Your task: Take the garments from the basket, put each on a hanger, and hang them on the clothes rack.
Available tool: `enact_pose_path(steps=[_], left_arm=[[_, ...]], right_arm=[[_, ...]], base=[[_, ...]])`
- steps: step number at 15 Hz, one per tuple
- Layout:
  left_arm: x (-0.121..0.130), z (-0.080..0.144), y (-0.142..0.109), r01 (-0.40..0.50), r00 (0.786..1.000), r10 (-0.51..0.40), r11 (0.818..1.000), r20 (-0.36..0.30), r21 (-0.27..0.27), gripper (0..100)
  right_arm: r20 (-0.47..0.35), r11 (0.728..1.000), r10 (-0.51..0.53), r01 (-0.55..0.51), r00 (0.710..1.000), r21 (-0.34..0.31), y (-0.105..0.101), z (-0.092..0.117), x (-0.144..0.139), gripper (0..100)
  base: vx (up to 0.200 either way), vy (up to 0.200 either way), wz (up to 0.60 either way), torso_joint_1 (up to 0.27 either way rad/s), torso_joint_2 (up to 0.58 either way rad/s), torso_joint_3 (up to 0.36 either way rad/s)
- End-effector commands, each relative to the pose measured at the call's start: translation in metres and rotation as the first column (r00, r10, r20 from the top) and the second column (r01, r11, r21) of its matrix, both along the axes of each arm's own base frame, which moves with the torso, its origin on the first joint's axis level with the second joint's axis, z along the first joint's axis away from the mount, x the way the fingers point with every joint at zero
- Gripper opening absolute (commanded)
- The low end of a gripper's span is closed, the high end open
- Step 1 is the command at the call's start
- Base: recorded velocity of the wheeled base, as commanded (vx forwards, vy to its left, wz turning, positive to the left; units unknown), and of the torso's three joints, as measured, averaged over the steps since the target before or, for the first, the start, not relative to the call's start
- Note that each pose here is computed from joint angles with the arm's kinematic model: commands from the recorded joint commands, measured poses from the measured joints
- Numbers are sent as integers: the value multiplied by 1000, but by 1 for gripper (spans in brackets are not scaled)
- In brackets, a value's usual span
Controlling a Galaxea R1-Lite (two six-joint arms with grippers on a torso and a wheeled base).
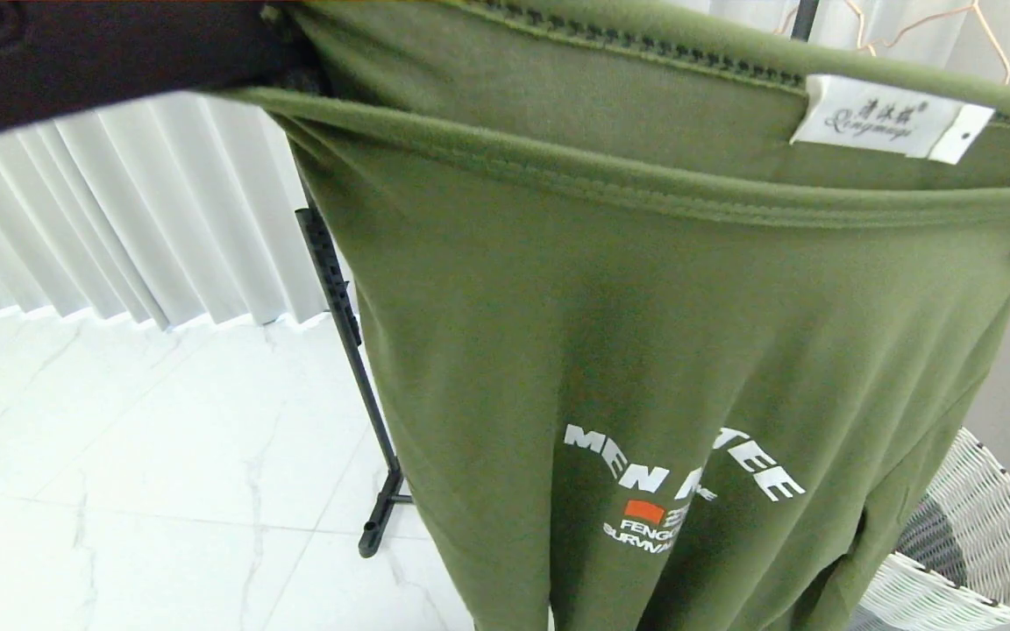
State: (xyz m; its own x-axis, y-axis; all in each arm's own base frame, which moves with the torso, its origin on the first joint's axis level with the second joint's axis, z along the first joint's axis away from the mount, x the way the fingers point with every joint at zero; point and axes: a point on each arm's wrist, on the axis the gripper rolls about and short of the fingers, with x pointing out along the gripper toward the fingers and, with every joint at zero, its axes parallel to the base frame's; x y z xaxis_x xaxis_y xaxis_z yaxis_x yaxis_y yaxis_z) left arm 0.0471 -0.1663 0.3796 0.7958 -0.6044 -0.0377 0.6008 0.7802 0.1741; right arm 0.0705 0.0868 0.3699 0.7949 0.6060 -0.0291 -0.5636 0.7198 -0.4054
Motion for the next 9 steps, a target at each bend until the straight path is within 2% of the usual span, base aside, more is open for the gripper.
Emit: enact_pose_path(steps=[1,7,8,9], left_arm=[[1,-5,-3,0,1000,0,1000,-3,19,0],[0,-4,-1,-1,1000,1,1000,-1,16,0],[0,-3,-1,-1,1000,1,1000,0,14,0],[0,-3,0,-1,1000,1,1000,-1,12,0]], right_arm=[[8,1000,7,-7,1000,10,-2,1,-2,0],[4,1000,7,-7,1000,2,6,-2,3,0],[2,1000,8,-8,1000,-1,6,-2,3,100],[-1,1000,8,-8,1000,-6,6,-4,3,100]], base=[[0,0,0,0,0,0],[0,0,0,0,0,0],[0,0,0,0,0,0],[0,0,0,0,0,0]])
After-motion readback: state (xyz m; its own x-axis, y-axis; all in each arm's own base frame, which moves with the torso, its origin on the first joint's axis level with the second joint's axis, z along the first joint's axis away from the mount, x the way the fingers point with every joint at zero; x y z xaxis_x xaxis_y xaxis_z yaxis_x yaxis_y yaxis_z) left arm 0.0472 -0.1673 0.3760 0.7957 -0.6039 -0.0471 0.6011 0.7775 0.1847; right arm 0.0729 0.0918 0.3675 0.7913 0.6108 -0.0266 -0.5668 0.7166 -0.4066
